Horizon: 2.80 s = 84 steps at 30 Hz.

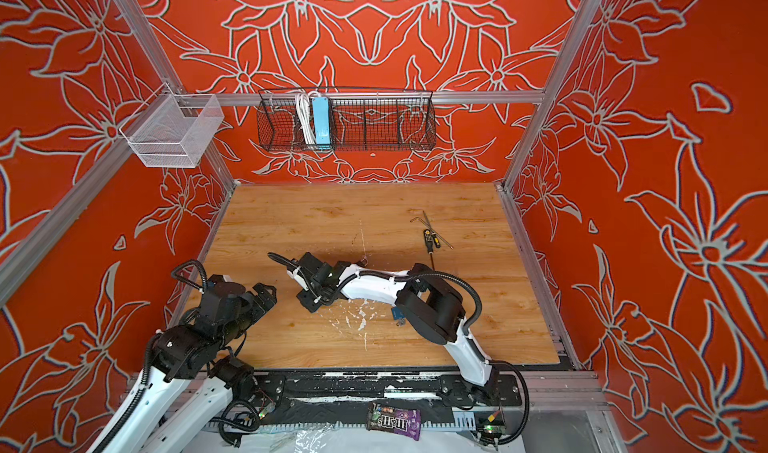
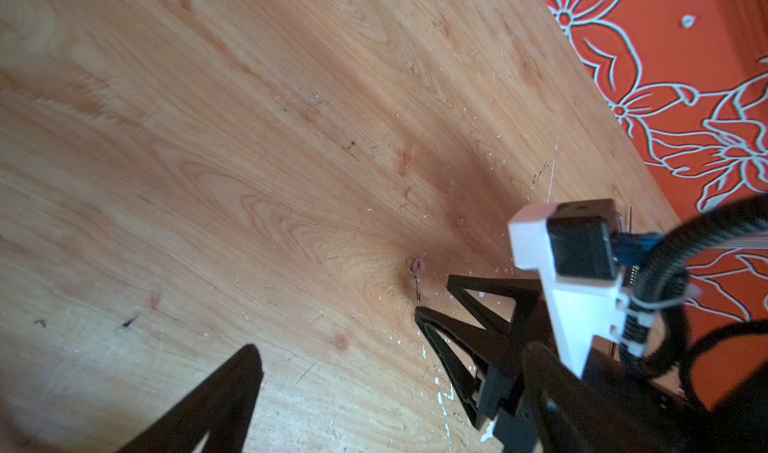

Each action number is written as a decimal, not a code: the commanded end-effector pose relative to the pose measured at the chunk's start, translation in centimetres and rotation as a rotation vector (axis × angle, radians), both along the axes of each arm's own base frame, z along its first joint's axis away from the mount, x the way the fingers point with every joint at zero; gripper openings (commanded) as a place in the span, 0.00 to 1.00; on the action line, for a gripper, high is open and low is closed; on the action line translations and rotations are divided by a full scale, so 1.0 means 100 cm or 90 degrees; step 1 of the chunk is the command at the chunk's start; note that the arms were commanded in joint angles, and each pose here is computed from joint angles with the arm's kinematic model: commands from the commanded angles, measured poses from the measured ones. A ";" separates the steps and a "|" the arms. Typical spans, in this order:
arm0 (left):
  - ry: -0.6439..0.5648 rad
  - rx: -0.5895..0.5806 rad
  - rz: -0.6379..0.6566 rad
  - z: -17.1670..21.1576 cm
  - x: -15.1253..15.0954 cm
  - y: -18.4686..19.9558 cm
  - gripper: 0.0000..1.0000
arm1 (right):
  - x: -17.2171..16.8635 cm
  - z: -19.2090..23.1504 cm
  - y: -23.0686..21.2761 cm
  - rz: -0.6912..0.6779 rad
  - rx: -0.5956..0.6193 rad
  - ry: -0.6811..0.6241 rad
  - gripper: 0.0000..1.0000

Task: Unlock with the key
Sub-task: 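Reach the right gripper down over the silver key on the table, then close the right gripper on the silver key's ring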

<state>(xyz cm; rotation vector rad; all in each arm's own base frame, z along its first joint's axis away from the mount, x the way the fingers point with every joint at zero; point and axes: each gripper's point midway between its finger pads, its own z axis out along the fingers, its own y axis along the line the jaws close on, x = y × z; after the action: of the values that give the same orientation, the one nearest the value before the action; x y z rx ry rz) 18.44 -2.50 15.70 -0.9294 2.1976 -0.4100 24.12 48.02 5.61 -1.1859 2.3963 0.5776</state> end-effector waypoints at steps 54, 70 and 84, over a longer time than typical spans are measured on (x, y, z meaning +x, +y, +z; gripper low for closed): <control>-0.019 -0.010 0.052 -0.002 -0.007 0.012 0.98 | 0.052 -0.023 -0.007 -0.013 -0.168 -0.135 0.19; -0.019 -0.015 0.049 -0.005 -0.005 0.010 0.98 | 0.043 -0.033 -0.015 -0.038 -0.173 -0.098 0.31; -0.024 -0.033 0.047 -0.006 -0.002 0.006 0.98 | 0.035 -0.038 -0.028 -0.061 -0.177 -0.081 0.23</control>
<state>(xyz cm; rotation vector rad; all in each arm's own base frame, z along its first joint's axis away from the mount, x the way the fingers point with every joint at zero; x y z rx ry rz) 17.85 -1.95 14.88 -1.0018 2.1446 -0.4359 28.53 46.82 2.95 -1.1509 2.4040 0.1858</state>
